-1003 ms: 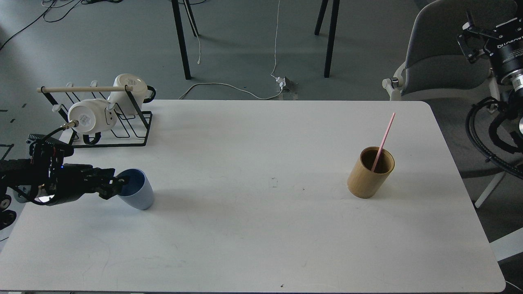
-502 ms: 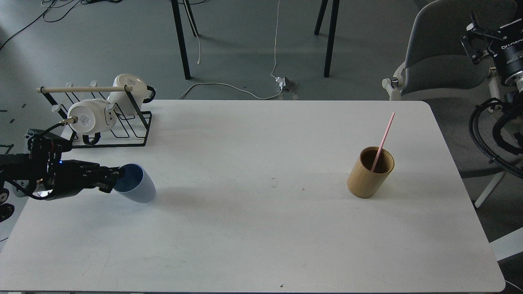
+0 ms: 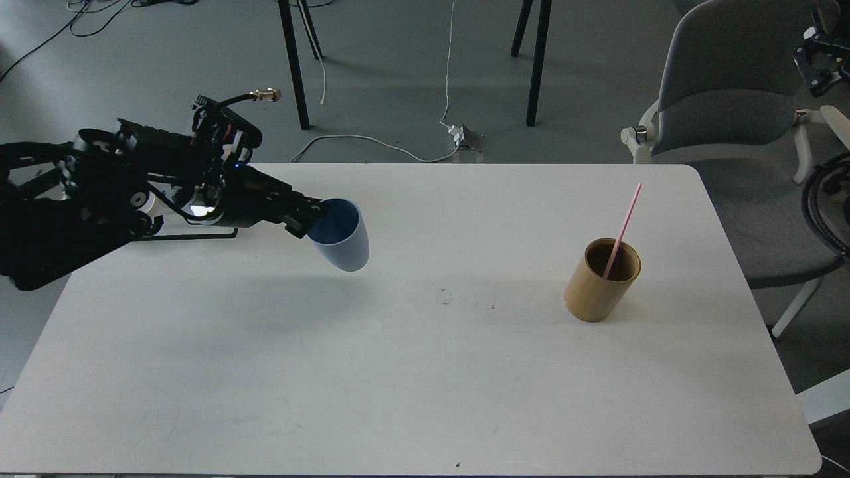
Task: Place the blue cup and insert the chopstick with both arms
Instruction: 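Carry the blue cup toward the tan cup and set it down, then release the blue cup and raise the left arm away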
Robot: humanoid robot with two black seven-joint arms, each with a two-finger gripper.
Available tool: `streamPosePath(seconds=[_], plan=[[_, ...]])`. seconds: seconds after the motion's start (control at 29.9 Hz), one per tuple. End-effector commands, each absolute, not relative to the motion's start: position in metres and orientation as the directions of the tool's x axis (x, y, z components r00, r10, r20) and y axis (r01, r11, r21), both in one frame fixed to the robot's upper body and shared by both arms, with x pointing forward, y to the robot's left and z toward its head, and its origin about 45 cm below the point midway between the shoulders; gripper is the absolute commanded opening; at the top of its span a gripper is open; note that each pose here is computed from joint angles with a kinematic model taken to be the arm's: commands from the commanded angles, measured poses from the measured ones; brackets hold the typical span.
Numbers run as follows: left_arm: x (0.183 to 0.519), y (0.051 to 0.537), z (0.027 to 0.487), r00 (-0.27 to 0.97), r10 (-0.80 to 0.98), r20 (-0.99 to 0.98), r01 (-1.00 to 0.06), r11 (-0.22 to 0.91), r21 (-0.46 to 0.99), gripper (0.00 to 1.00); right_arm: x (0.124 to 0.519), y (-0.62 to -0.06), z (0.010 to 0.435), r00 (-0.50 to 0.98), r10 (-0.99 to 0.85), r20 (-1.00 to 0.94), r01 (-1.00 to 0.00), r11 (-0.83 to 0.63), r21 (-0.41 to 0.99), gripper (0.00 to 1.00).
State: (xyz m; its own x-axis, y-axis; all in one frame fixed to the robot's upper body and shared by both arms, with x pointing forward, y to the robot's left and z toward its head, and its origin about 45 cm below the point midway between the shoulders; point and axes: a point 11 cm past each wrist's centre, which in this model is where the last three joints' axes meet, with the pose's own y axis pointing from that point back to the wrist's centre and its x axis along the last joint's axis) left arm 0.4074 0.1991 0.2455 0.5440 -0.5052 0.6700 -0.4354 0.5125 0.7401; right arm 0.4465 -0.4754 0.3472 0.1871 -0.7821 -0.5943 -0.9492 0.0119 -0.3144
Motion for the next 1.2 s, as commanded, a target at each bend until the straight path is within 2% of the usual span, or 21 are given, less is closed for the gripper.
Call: streamPosePath(seconds=[0.0, 0.2, 0.33, 0.7, 0.87, 0.9, 1.04, 1.17], plan=[[0.410, 0.142, 0.231, 0.520, -0.523, 0.675, -0.394, 0.554, 0.733, 0.01, 0.443, -0.483, 0.352, 0.181, -0.794, -0.580, -0.948, 0.015, -0.317, 1.00], [0.411, 0.098, 0.195, 0.533, -0.558, 0.636, -0.354, 0.536, 0.766, 0.01, 0.438, -0.495, 0.361, 0.169, -0.812, -0.559, -0.945, 0.028, -0.325, 1.00], [0.409, 0.102, 0.179, 0.537, -0.598, 0.595, -0.339, 0.493, 0.801, 0.01, 0.437, -0.497, 0.361, 0.164, -0.814, -0.557, -0.946, 0.029, -0.322, 1.00], [0.397, 0.107, 0.150, 0.586, -0.589, 0.557, -0.308, 0.474, 0.825, 0.03, 0.438, -0.493, 0.354, 0.165, -0.808, -0.565, -0.949, 0.026, -0.314, 1.00], [0.394, 0.102, 0.148, 0.586, -0.589, 0.557, -0.297, 0.483, 0.824, 0.08, 0.438, -0.492, 0.352, 0.164, -0.808, -0.565, -0.950, 0.024, -0.310, 1.00], [0.394, 0.102, 0.149, 0.588, -0.586, 0.558, -0.299, 0.483, 0.823, 0.11, 0.438, -0.492, 0.352, 0.163, -0.809, -0.565, -0.951, 0.023, -0.308, 1.00], [0.398, 0.100, 0.156, 0.585, -0.574, 0.572, -0.308, 0.495, 0.812, 0.39, 0.438, -0.492, 0.351, 0.164, -0.809, -0.565, -0.951, 0.021, -0.307, 1.00], [0.406, 0.102, 0.169, 0.591, -0.544, 0.596, -0.326, 0.515, 0.793, 0.56, 0.438, -0.491, 0.355, 0.173, -0.809, -0.562, -0.949, 0.015, -0.315, 1.00]])
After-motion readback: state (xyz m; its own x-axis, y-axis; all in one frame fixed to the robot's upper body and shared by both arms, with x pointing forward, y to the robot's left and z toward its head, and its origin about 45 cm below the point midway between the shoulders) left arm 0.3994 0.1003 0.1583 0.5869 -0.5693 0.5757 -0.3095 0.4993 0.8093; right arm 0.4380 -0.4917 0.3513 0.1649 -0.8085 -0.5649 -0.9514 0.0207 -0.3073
